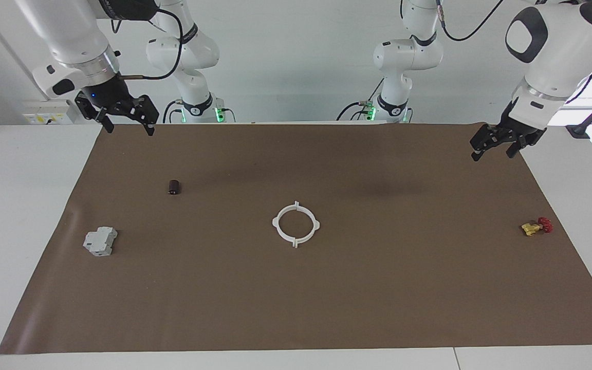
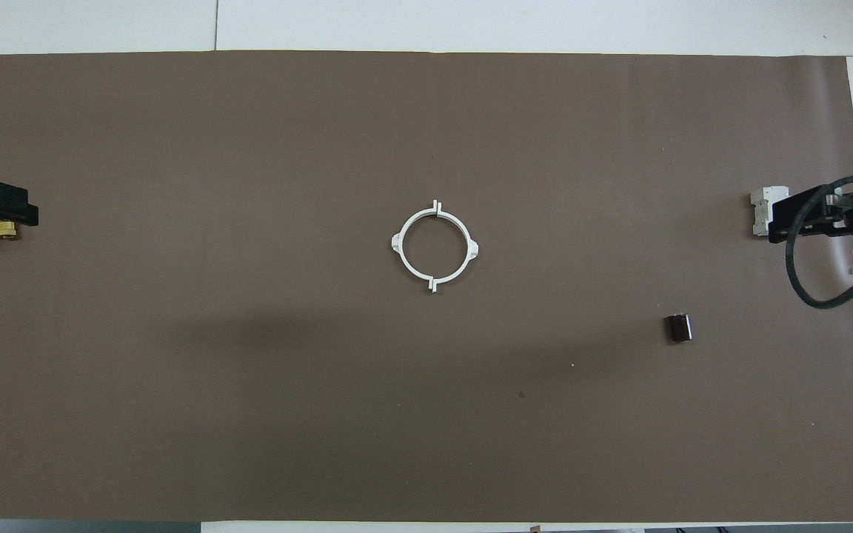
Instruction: Assemble drain pipe with both arms
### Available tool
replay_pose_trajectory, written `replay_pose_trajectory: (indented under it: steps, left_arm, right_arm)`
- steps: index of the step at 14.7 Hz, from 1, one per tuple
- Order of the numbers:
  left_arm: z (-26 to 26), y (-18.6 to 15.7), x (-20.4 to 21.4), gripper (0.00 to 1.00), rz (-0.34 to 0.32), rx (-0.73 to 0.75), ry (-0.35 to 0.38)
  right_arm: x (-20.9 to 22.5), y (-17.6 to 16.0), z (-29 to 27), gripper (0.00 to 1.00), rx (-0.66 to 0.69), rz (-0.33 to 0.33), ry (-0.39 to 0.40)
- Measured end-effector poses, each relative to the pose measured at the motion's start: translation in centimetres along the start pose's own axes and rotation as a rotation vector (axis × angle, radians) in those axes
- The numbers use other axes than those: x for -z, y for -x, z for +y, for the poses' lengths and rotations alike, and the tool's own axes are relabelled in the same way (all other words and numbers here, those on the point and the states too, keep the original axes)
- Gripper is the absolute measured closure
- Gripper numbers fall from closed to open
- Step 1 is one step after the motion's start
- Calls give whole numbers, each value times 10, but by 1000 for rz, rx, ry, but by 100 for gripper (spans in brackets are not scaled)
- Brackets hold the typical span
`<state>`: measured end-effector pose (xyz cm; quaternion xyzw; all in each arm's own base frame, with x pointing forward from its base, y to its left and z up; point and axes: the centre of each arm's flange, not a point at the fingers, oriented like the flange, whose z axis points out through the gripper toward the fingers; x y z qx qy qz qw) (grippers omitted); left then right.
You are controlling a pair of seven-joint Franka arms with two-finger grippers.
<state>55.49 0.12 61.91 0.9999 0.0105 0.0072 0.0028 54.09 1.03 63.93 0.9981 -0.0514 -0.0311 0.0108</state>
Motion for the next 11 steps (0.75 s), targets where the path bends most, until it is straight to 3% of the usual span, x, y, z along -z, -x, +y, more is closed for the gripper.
replay_pose_trajectory:
  steps: [11]
  left_arm:
    - [4,0,-5,0,-48,-6,2]
  right_arm:
    - [0,0,0,0,0,0,0]
